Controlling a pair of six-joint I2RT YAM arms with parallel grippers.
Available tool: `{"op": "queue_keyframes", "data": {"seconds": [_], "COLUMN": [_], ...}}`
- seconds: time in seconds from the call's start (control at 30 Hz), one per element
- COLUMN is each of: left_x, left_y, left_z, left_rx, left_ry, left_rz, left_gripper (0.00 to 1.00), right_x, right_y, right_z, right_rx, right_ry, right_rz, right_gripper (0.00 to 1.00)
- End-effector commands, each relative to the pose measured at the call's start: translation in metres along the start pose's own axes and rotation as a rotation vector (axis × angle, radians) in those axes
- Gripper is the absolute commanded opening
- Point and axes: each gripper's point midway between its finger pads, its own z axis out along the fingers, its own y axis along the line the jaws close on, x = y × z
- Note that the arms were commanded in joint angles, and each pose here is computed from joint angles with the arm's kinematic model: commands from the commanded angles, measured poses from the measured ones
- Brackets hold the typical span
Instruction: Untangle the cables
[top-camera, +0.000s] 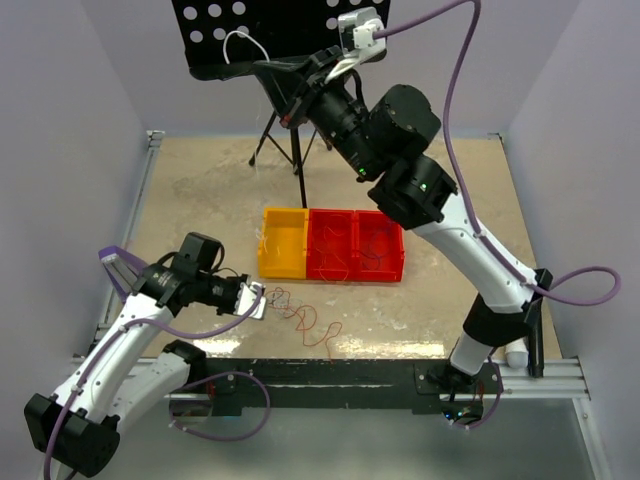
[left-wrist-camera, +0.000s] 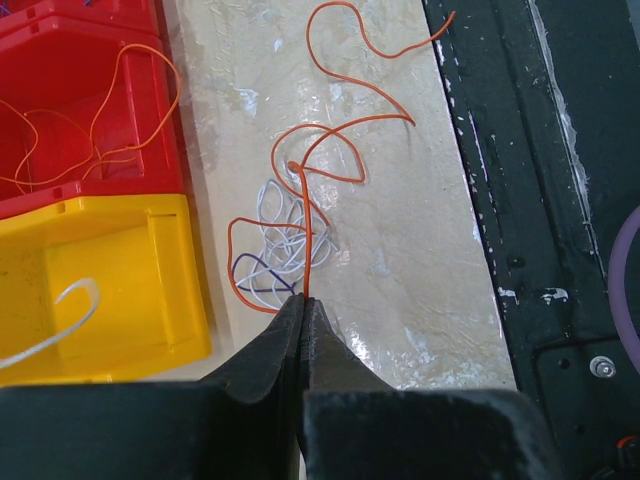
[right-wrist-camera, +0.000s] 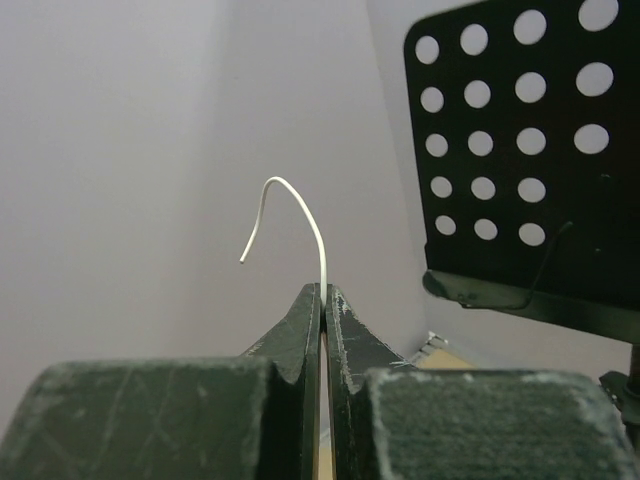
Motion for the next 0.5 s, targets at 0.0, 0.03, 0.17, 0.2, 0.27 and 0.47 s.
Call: {"op": "queue_keyframes", "data": {"seconds": [0.0, 0.03, 0.17, 0.2, 0.27, 0.47], "left_x": [-0.005, -0.006, -0.007, -0.008, -0.008, -0.009], "left_y": [-0.005, -0.005, -0.004, -0.004, -0.003, -0.002], "left_z": [0.000, 0.000, 0.000, 0.000, 0.000, -0.001], "left_rx": [0.011, 0.009, 0.007, 0.007, 0.008, 0.003], "left_ry": [-0.033, -0.033, -0.038, -0.040, -0.042, -0.038], "left_rz": [-0.002, -0.002, -0.003, -0.003, -0.004, -0.005], "left_gripper": [0.02, 0.03, 0.03, 0.03, 0.03, 0.04], "right_x": [-0.034, -0.030, -0.014, -0.009, -0.008, 0.004], "right_y": [-0.019, -0.026, -0.045, -0.051, -0.056, -0.062], "right_z": [-0.001, 0.000, 0.001, 0.001, 0.001, 0.006], "right_rx": [0.009, 0.016, 0.028, 0.036, 0.034, 0.023], "right_ry": [-0.093, -0.085, -0.051, -0.038, -0.050, -0.028], "right_rz": [0.014, 0.014, 0.022, 0.022, 0.023, 0.030], "right_gripper": [0.00, 0.00, 0.00, 0.00, 0.00, 0.00]}}
